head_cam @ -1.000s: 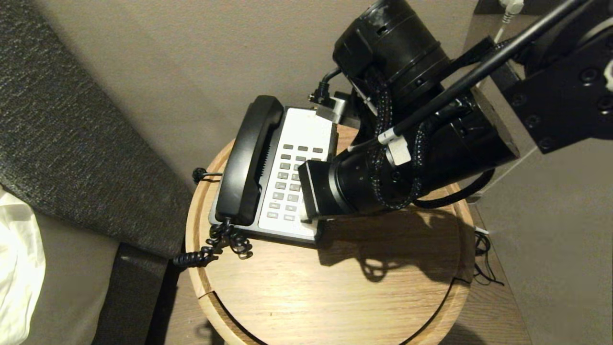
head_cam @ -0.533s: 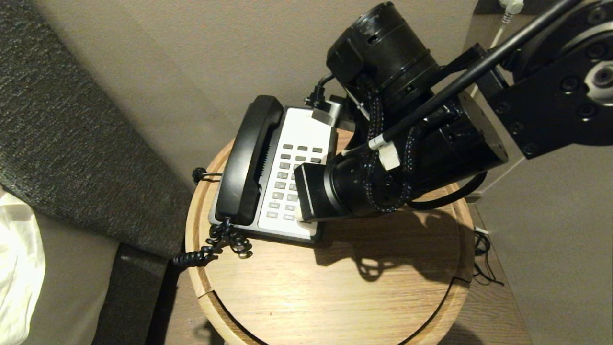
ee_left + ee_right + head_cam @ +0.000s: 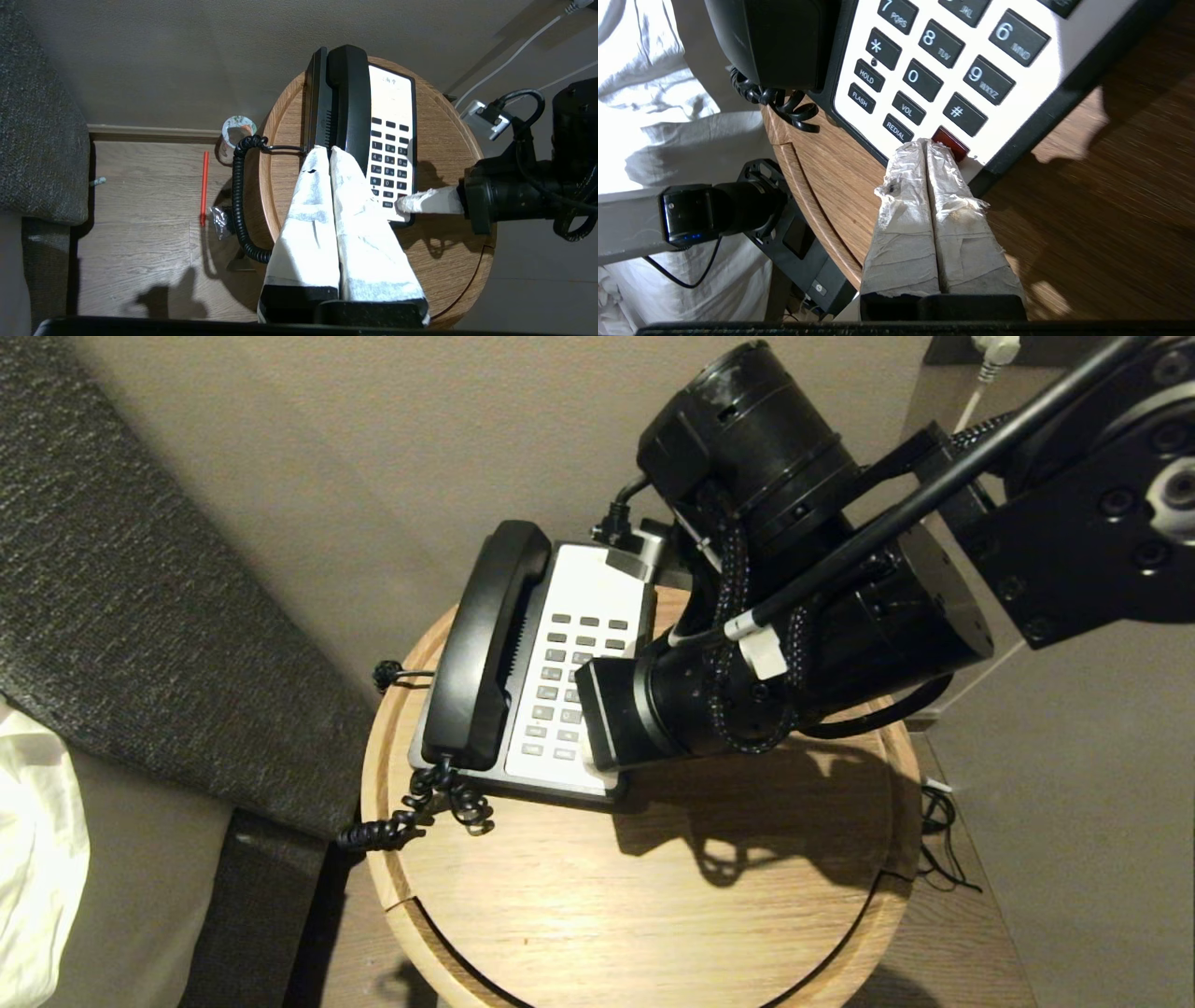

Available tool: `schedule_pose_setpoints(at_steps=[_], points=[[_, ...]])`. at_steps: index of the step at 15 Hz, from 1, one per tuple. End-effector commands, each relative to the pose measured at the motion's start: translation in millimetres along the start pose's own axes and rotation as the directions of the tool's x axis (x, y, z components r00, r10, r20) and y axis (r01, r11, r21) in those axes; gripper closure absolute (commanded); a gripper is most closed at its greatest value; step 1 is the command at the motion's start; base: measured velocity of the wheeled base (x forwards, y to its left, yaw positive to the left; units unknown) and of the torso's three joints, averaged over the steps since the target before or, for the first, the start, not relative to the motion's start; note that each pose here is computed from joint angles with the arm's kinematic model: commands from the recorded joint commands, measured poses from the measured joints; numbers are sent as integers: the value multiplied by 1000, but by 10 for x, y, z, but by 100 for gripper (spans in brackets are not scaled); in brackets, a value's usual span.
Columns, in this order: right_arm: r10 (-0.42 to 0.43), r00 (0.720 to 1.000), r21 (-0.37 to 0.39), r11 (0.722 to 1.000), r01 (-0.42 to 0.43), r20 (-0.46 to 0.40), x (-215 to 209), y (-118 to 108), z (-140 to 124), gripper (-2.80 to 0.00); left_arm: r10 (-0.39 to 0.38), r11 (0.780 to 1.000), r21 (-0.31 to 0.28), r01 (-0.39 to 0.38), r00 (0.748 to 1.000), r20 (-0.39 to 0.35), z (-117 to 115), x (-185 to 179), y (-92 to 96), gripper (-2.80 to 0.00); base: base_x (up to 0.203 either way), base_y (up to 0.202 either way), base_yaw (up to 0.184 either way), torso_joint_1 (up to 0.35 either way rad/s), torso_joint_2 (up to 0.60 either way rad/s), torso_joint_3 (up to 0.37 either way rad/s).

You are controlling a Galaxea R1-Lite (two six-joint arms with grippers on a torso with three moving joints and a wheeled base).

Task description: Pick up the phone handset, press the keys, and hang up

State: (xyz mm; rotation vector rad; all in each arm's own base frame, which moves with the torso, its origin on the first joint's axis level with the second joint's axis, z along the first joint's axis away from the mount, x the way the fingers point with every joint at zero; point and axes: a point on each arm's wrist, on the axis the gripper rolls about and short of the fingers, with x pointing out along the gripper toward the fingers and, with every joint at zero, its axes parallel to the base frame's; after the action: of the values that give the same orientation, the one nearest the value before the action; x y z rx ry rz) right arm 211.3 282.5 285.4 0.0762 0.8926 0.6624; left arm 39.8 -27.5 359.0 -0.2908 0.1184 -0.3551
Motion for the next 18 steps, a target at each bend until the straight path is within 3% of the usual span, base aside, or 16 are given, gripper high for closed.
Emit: schedule_pose_setpoints(at_steps=[1, 6, 8, 10, 14, 18], points=[[7, 1000, 4, 1000, -7, 15, -72, 4, 13, 0, 6, 1000, 2, -6, 1000, -7, -18, 14, 1, 0, 0, 0, 0, 0, 0, 0], [48, 996, 12, 999, -49, 82, -455, 22, 23, 0, 6, 1000, -3, -6, 1000, -6, -6, 19, -6, 0, 0, 0, 0, 0, 0, 0], [59, 993, 26, 998, -62, 105, -734, 3, -13, 0, 22, 999, -48, -22, 1000, -8, -11, 28, 0, 0, 0, 0, 0, 0, 0, 0], [58, 988, 41, 997, -64, 143, -1111, -55, -87, 0, 86, 992, -96, -86, 996, -3, -25, 13, 46, 0, 0, 0, 0, 0, 0, 0], [51, 968, 121, 989, -83, 244, -2001, -283, -435, 0, 263, 949, -184, -255, 964, 23, -118, -342, 236, 0, 0, 0, 0, 0, 0, 0], [-1, 936, 263, 960, -98, 351, -2806, -656, -1004, 0, 444, 880, -228, -417, 892, 80, -451, -856, 342, 0, 0, 0, 0, 0, 0, 0]])
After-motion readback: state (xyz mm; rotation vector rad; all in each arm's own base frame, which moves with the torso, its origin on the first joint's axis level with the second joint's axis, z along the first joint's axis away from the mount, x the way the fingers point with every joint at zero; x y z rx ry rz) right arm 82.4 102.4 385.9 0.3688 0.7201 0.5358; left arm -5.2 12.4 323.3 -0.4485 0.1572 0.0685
